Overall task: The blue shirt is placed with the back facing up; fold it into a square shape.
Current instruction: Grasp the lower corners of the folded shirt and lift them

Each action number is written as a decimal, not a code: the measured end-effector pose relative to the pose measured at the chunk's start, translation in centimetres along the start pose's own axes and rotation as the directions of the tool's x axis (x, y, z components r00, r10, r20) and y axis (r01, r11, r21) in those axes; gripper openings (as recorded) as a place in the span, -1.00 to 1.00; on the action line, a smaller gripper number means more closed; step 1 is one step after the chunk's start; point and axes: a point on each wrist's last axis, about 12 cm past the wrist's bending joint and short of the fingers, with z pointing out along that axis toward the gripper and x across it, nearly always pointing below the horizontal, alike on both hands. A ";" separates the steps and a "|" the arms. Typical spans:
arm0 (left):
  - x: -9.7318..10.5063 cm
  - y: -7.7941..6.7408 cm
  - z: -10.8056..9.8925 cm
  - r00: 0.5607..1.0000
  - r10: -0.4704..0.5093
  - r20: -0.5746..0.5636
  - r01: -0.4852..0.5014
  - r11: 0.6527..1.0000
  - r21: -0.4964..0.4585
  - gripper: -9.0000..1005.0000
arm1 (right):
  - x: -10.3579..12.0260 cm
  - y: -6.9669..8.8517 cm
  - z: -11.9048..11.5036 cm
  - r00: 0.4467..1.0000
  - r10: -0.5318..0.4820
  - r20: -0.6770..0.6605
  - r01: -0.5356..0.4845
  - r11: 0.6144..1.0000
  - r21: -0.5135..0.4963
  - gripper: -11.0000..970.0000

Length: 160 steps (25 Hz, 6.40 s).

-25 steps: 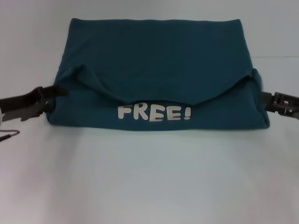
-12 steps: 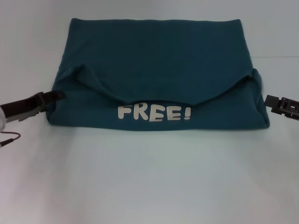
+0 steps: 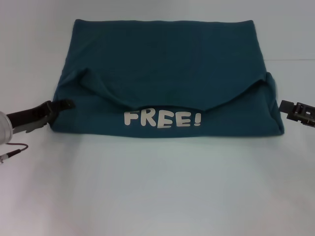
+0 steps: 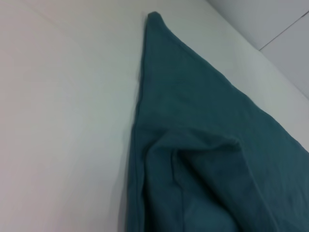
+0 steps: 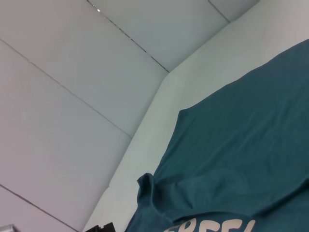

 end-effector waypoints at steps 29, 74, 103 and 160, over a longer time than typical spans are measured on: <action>1.0 -0.2 0.4 0.996 -0.078 -0.041 0.078 0.997 -0.002 0.72 | 0.4 -0.4 -0.4 1.000 0.026 0.007 -0.026 1.000 0.008 0.94; -0.7 -1.7 0.4 0.999 0.016 -0.051 -0.015 1.000 0.026 -0.80 | -0.7 -1.0 -1.1 0.996 0.072 -0.048 -0.068 0.994 0.083 0.94; -0.7 -2.2 0.6 0.995 0.071 -0.067 -0.069 0.997 0.033 -0.86 | -6.9 -0.5 6.0 0.930 0.022 -0.366 0.151 0.886 0.438 0.94; -0.1 -3.0 1.2 0.986 0.117 -0.122 -0.112 0.993 0.048 -0.86 | -5.5 -0.2 9.4 0.918 0.002 -0.396 0.195 0.869 0.456 -0.88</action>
